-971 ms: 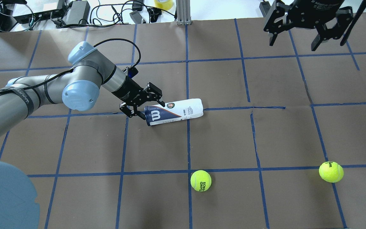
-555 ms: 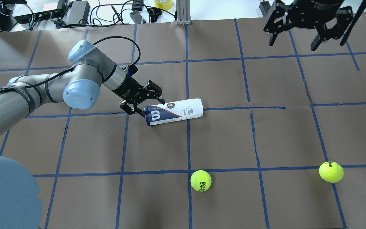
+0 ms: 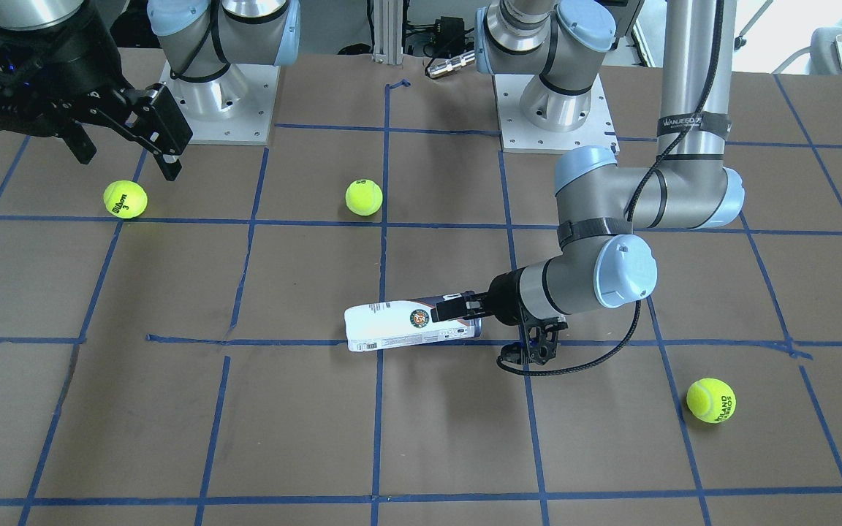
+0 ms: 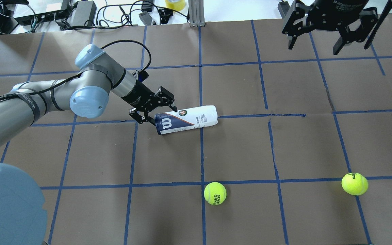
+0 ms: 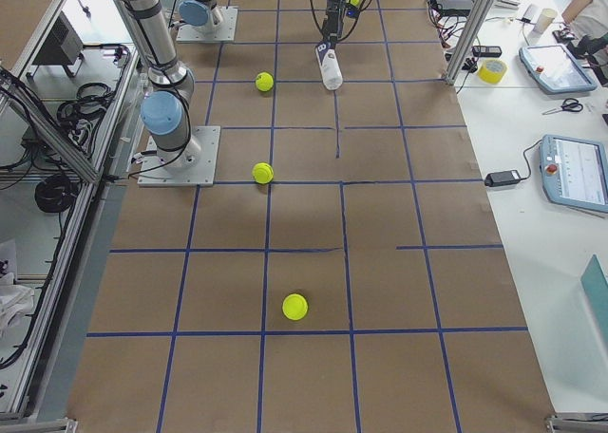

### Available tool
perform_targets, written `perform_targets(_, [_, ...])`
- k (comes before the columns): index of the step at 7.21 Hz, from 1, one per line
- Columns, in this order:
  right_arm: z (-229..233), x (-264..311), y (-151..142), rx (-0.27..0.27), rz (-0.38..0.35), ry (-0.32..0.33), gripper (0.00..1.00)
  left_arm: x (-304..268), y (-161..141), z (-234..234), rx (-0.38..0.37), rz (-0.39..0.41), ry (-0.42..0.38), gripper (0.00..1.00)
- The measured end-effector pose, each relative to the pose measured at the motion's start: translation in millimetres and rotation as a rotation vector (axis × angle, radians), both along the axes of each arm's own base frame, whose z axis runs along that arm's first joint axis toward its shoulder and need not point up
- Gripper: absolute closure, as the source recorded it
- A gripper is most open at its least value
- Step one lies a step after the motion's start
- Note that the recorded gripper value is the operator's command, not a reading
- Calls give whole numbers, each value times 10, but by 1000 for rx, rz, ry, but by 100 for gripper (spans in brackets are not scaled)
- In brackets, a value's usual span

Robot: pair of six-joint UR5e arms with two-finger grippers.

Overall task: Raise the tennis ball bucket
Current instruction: 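Lift the can with the left gripper, tilting it upright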

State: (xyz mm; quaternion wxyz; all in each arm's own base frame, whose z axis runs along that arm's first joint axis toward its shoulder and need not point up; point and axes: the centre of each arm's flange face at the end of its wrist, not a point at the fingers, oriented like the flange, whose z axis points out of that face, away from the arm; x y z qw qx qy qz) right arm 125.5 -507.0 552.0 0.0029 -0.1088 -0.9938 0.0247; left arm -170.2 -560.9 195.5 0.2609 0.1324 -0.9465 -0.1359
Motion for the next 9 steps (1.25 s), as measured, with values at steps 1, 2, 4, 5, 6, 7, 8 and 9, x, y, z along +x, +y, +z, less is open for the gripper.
perform_targets(1, [-24, -3, 8, 5, -2, 0, 0, -13, 0, 1, 1, 3, 2, 3])
perform_targets(2, [-39, -6, 18, 8, -3, 0, 0, -24, -2, 4, 1, 4, 6, 3])
perform_targets(4, [-50, -10, 34, 10, -4, 0, 0, -41, 7, -14, 6, 3, 10, 96])
perform_targets(5, [-54, -12, 34, 10, -5, 0, 0, -43, 8, -15, 6, 2, 10, 100])
perform_targets(6, [-56, -15, 34, 11, -6, 0, 0, -44, 3, -8, 4, 2, 10, 100])
perform_targets(7, [-55, -15, 36, 11, -7, 0, 0, -42, -4, 5, 0, 2, 9, 100])
perform_targets(8, [-54, -15, 37, 11, -7, 0, 0, -35, -10, 24, -3, 2, 4, 100])
perform_targets(9, [-53, -15, 37, 10, -7, 0, 0, -25, -26, 61, -8, 2, 0, 100])
